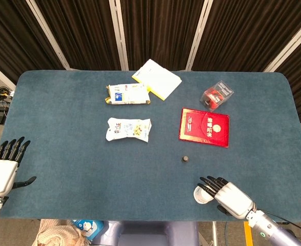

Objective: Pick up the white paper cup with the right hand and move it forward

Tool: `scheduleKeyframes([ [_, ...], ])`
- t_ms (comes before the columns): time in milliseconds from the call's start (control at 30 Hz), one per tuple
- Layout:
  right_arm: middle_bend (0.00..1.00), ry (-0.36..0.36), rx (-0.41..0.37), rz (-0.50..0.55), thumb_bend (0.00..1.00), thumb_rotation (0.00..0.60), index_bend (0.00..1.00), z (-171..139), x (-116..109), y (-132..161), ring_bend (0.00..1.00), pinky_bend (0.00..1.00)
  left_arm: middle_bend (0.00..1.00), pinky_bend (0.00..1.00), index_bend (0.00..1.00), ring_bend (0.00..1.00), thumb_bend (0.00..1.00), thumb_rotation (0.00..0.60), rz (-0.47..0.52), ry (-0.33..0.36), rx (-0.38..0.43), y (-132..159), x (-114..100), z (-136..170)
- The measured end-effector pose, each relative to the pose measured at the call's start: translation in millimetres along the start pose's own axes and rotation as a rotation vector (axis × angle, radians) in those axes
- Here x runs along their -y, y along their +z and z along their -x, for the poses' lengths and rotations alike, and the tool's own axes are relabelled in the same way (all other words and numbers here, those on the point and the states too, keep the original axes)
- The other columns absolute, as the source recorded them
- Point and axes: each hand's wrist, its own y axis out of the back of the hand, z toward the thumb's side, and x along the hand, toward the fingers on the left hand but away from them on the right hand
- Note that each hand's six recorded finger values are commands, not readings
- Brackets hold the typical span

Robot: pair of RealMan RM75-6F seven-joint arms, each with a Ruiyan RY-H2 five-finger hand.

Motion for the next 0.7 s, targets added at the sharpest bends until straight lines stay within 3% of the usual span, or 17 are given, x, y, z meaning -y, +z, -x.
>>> scheduleKeyframes([
  [300, 0.16, 0.000, 0.016, 0.002, 0.35, 0.600, 0.22, 3.7, 5.5, 0.3, 0.23, 0.40, 0.00, 0.00, 0.00, 0.00, 0.00, 0.600, 0.003, -0.003, 0.000, 0.8, 0.2, -0.1],
  [433, 0.24, -0.020, 0.010, 0.008, 0.40, 0.600, 0.31, 5.4, 4.5, 3.4, 0.32, 0.48, 0.00, 0.00, 0.00, 0.00, 0.00, 0.600, 0.004, -0.003, -0.001, 0.7, 0.4, -0.3],
  [700, 0.28, -0.025, -0.001, 0.007, 0.45, 0.600, 0.38, 8.2, 5.3, 7.4, 0.35, 0.50, 0.00, 0.00, 0.00, 0.00, 0.00, 0.600, 0.007, -0.003, -0.002, 0.6, -0.1, -0.3],
])
